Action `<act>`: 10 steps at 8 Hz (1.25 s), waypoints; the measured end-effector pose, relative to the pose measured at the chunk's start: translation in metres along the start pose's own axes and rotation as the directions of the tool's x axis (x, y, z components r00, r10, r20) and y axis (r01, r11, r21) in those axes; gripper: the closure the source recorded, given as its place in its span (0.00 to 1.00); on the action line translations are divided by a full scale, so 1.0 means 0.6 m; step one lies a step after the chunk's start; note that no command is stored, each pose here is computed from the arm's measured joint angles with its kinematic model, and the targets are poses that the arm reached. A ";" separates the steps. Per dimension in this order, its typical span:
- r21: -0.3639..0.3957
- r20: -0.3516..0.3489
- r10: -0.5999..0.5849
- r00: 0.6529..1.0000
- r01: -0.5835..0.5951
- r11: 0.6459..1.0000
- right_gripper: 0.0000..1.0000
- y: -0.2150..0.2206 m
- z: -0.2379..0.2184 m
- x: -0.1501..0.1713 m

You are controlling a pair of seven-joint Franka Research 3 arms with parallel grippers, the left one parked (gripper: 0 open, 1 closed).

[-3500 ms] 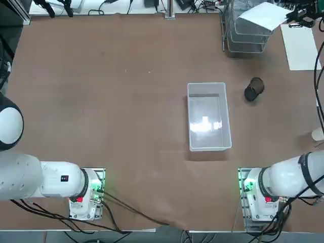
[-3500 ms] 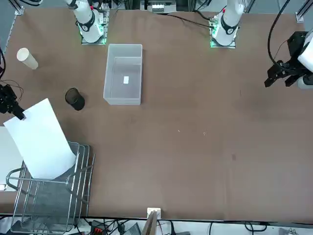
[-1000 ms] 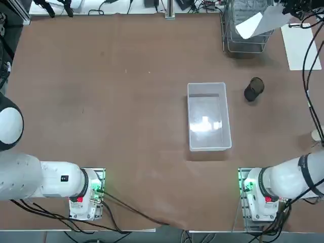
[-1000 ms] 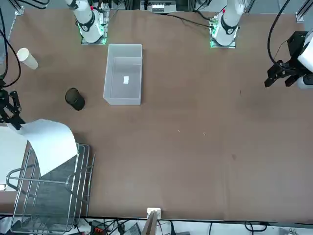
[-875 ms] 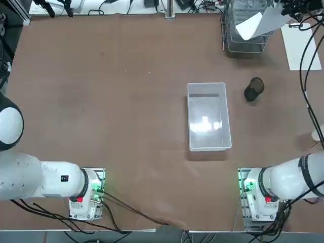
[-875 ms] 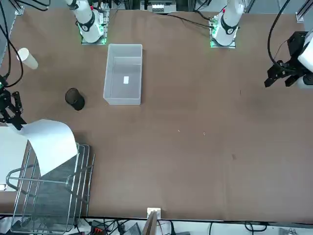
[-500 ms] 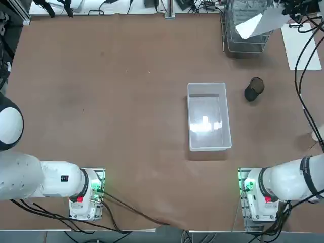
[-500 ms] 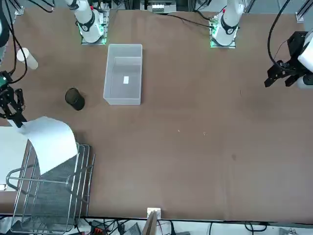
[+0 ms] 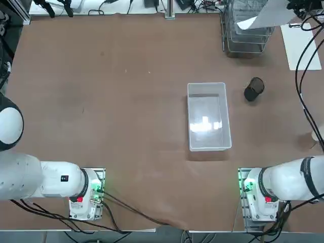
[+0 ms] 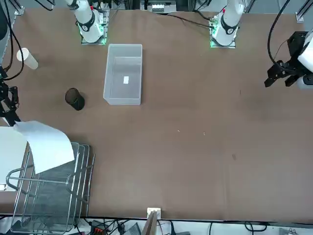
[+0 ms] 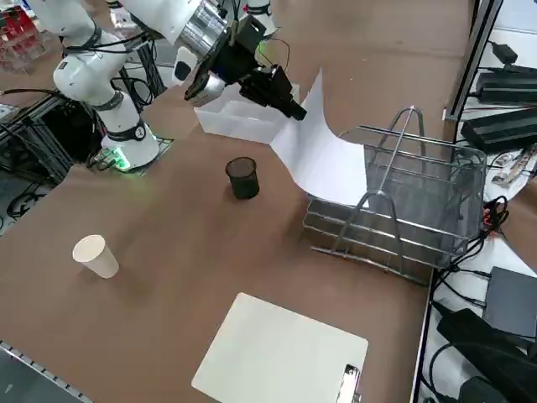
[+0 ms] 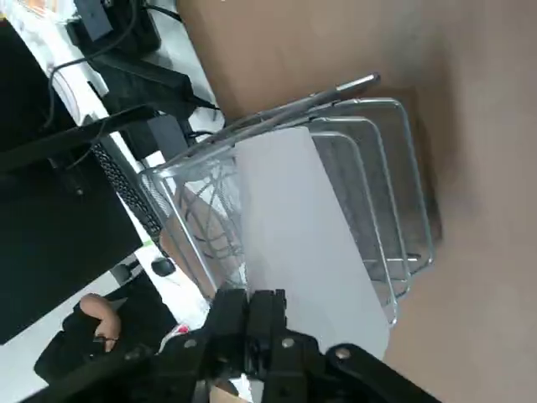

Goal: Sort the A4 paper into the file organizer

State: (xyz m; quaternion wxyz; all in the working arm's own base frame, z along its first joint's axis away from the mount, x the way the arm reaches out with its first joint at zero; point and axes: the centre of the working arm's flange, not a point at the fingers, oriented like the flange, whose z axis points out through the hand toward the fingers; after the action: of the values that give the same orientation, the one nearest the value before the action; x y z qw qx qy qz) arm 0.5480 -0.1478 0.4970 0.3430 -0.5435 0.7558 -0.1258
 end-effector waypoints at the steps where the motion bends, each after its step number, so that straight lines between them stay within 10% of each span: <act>1: 0.018 -0.013 -0.007 1.000 0.007 1.000 0.99 0.007 0.006 -0.006; 10: -0.040 -0.064 -0.195 0.979 0.193 0.980 0.99 0.095 0.082 -0.014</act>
State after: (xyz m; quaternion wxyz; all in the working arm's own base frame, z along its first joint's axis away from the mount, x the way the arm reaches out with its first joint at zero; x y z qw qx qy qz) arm 0.5397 -0.1095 0.4319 0.2942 -0.6155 0.7125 -0.1644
